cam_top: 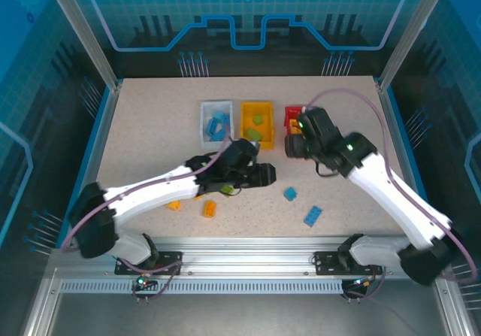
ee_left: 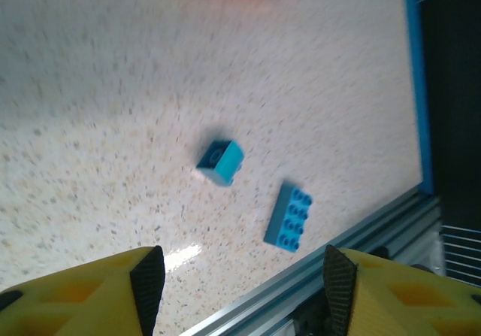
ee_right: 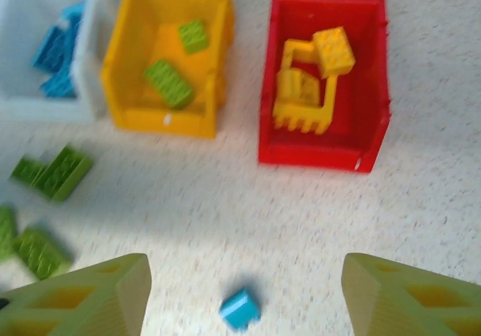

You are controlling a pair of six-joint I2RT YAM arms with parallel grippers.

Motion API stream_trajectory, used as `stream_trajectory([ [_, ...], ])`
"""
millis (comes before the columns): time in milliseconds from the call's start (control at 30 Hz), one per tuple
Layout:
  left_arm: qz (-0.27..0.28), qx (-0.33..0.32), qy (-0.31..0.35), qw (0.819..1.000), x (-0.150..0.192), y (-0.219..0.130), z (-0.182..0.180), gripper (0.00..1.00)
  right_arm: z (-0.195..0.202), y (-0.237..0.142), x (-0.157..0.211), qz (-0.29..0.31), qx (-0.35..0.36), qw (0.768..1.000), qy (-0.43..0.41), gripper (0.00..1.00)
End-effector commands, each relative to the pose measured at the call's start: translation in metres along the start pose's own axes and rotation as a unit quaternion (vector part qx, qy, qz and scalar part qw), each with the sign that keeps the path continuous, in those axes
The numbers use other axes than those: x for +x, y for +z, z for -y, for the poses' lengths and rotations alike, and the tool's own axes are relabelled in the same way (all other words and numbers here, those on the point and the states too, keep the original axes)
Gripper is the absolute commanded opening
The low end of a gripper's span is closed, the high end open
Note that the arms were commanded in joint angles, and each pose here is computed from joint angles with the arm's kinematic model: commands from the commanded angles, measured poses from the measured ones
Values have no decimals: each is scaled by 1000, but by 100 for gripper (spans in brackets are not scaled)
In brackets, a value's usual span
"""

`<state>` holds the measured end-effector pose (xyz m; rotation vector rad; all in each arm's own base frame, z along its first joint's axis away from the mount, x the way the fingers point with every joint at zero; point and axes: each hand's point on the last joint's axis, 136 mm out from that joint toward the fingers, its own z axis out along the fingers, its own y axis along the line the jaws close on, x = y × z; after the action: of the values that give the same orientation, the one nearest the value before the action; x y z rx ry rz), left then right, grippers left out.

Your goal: Sort the legos into containers by color

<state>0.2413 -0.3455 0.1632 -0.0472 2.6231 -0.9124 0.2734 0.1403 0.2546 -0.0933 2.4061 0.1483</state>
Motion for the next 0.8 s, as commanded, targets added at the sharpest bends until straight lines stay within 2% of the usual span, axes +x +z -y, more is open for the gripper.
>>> stream_trajectory([
  [0,-25,-55,-88,994,15,26,-1,61,-6,-36,15,35,-65,997,15,71],
  [167,-54,-121,-173,976,32,68,-5,65,6,-80,28,89,-113,990,9,74],
  [333,-53,-188,-238,951,33,85,-15,73,18,-100,35,100,-118,988,13,74],
  [500,-75,-193,-264,942,38,110,-8,74,18,-100,40,94,-122,988,19,73],
  [667,-93,-209,-300,926,46,132,-18,73,16,-98,40,94,-126,987,22,73],
  [767,-90,-199,-306,927,41,143,-16,70,15,-95,41,92,-126,987,25,73],
])
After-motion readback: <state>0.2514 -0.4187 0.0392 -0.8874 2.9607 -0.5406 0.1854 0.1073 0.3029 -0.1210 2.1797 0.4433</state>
